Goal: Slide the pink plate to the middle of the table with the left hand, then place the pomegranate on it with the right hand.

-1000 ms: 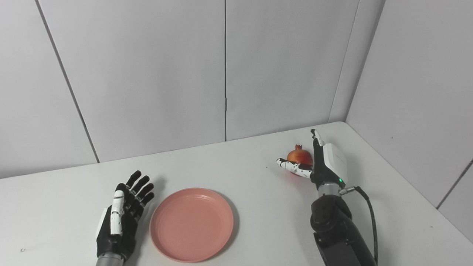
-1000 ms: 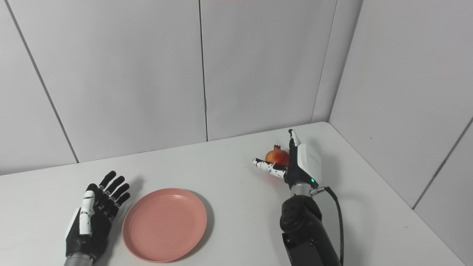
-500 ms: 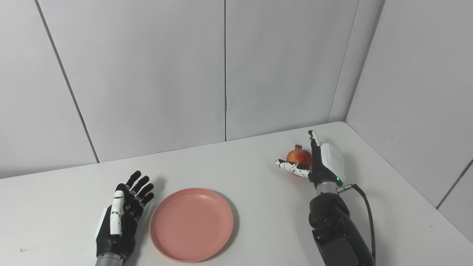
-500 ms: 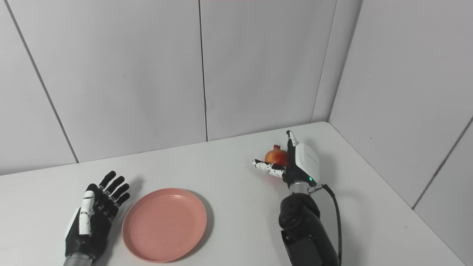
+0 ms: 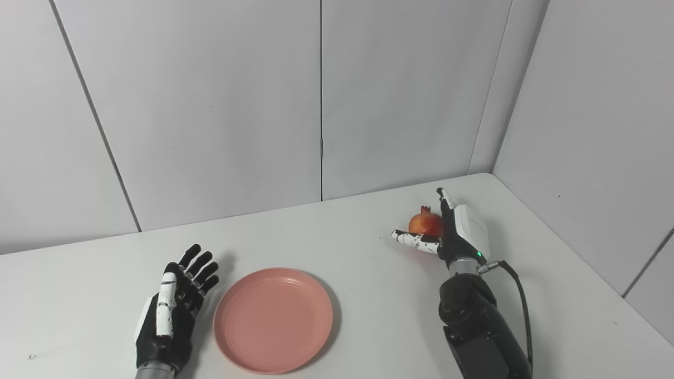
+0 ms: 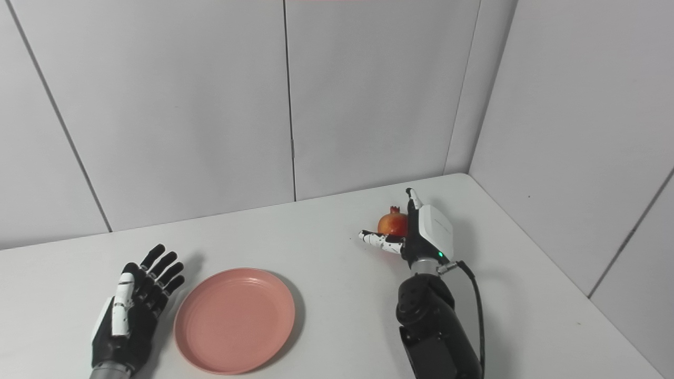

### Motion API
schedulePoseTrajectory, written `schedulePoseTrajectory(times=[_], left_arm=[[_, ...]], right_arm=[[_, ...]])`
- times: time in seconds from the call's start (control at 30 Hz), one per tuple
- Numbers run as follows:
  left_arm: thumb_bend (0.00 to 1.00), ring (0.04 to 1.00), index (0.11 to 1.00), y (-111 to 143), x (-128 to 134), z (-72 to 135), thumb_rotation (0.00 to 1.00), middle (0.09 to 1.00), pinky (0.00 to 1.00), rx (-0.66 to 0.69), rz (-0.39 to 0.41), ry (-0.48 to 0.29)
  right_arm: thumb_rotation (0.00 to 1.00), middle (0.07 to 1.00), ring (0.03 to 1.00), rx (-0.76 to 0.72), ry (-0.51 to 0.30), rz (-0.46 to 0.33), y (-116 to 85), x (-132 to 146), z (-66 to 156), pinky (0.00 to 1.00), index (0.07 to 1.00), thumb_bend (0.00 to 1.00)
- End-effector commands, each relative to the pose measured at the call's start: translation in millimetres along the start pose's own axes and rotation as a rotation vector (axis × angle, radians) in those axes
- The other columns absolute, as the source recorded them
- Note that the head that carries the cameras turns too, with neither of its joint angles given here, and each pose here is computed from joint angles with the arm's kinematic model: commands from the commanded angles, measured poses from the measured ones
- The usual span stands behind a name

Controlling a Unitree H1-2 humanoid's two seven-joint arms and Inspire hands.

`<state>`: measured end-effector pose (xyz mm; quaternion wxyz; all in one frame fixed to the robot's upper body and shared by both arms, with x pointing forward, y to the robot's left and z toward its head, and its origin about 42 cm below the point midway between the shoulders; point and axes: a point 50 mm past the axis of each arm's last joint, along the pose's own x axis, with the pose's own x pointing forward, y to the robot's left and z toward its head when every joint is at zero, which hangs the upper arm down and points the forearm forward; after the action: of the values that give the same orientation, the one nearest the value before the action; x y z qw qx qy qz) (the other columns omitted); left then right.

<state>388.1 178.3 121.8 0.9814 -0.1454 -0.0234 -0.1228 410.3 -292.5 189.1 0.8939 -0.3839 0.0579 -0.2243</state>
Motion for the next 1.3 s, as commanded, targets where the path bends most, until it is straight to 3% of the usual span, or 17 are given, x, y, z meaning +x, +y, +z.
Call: schedulePoseTrajectory(times=[0.0, 0.17, 0.23, 0.33, 0.43, 0.53, 0.57, 0.63, 0.7, 1.1, 1.27], left_arm=[[0.39, 0.869, 0.862, 14.0, -20.9, -24.4, 1.0, 0.877, 0.88, -0.01, 0.041, 0.091], [0.39, 0.864, 0.859, 13.7, -21.3, -24.3, 1.0, 0.873, 0.88, -0.003, 0.043, 0.091], [0.39, 0.862, 0.857, 14.0, -21.3, -24.6, 1.0, 0.871, 0.88, -0.002, 0.042, 0.091], [0.39, 0.861, 0.856, 13.6, -21.7, -24.6, 1.0, 0.871, 0.87, -0.002, 0.042, 0.09], [0.39, 0.863, 0.86, 13.3, -21.8, -24.2, 1.0, 0.874, 0.88, -0.006, 0.04, 0.091], [0.39, 0.864, 0.86, 13.1, -22.2, -23.9, 1.0, 0.874, 0.88, -0.004, 0.041, 0.093], [0.39, 0.864, 0.861, 13.1, -22.3, -24.0, 1.0, 0.874, 0.88, -0.003, 0.039, 0.092], [0.39, 0.864, 0.861, 13.0, -22.2, -24.2, 1.0, 0.874, 0.88, -0.003, 0.038, 0.092], [0.39, 0.861, 0.859, 12.8, -21.9, -24.3, 1.0, 0.87, 0.87, -0.005, 0.04, 0.092], [0.39, 0.86, 0.86, 12.6, -21.2, -25.2, 1.0, 0.87, 0.87, -0.008, 0.038, 0.092], [0.39, 0.86, 0.859, 11.9, -21.0, -26.0, 1.0, 0.869, 0.87, -0.013, 0.042, 0.092]], right_arm=[[0.38, 0.911, 0.847, -0.003, -0.055, -0.053, -17.4, 12.5, 20.8, 0.71, 0.912, 0.97], [0.31, 0.865, 0.814, -0.032, -0.058, -0.05, -19.2, 12.7, 20.5, 0.68, 0.869, 0.96], [0.28, 0.809, 0.759, -0.042, -0.056, -0.053, -19.7, 12.5, 20.4, 0.64, 0.829, 0.94], [0.2, 0.682, 0.602, -0.037, -0.052, -0.059, -20.1, 12.8, 19.1, 0.48, 0.769, 0.92], [0.12, 0.654, 0.586, -0.061, -0.055, -0.066, -19.6, 14.1, 16.3, 0.5, 0.686, 0.89], [0.05, 0.585, 0.51, -0.086, -0.061, -0.068, -18.1, 15.1, 14.8, 0.43, 0.61, 0.86], [0.08, 0.568, 0.49, -0.093, -0.062, -0.069, -17.4, 15.5, 14.5, 0.4, 0.563, 0.73], [0.11, 0.551, 0.473, -0.099, -0.06, -0.07, -15.9, 16.8, 13.7, 0.38, 0.514, 0.59], [0.02, 0.485, 0.466, -0.102, -0.059, -0.072, -15.0, 17.8, 13.3, 0.38, 0.504, 0.54], [0.0, 0.512, 0.486, -0.076, -0.097, -0.105, -21.3, 16.4, 18.5, 0.4, 0.476, 0.53], [0.0, 0.525, 0.407, -0.045, -0.126, -0.116, -25.6, 12.1, 23.8, 0.39, 0.489, 0.52]])
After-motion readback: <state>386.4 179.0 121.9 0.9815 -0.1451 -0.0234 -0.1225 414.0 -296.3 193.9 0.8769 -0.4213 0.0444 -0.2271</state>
